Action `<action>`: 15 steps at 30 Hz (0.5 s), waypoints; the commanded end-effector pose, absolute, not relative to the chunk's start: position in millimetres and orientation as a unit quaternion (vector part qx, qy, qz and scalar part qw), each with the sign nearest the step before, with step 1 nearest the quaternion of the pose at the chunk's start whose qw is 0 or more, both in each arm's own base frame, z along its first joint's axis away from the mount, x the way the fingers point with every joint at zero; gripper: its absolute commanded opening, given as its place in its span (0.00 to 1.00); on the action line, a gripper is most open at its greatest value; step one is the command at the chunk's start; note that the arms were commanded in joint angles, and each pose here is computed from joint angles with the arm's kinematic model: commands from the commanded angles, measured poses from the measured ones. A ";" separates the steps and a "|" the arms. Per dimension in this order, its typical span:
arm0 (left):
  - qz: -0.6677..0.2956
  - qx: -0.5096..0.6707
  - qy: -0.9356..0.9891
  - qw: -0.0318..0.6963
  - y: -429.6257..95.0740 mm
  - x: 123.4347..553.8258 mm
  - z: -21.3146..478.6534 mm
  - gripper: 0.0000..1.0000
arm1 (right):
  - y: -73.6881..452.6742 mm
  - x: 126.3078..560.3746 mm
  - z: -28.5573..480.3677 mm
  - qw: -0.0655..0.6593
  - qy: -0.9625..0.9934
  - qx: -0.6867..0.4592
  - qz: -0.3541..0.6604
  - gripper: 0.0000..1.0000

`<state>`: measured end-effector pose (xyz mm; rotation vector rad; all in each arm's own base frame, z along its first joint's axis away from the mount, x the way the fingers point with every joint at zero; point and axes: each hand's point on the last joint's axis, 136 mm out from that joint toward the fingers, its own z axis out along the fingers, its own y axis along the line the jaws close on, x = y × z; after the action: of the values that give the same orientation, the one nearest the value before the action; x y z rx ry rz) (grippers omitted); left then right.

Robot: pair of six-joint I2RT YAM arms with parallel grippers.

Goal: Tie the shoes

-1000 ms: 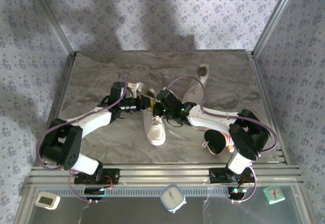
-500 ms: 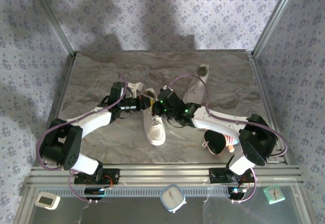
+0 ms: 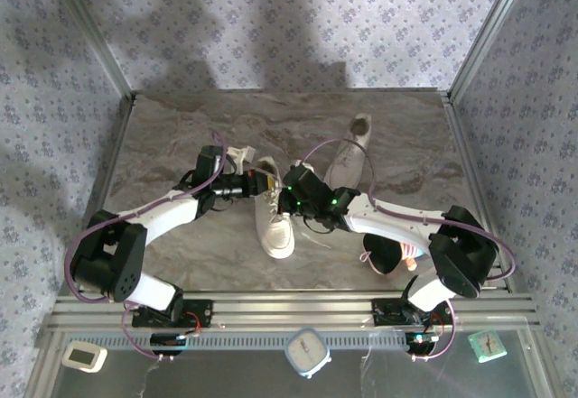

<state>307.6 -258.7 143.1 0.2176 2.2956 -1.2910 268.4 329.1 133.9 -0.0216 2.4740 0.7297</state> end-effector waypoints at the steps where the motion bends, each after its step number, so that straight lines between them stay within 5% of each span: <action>1: -0.479 0.096 0.835 0.255 -261.8 310.9 153.2 0.00 | 317.5 264.9 122.4 0.273 0.931 -0.003 0.243 0.00; 15: -0.482 0.103 0.831 0.256 -261.2 307.4 154.5 0.00 | 318.4 265.7 108.0 0.254 0.940 -0.003 0.230 0.01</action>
<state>307.4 -258.7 143.1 0.2217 2.2948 -1.2906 265.2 322.2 112.5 -0.0227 2.5324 0.6592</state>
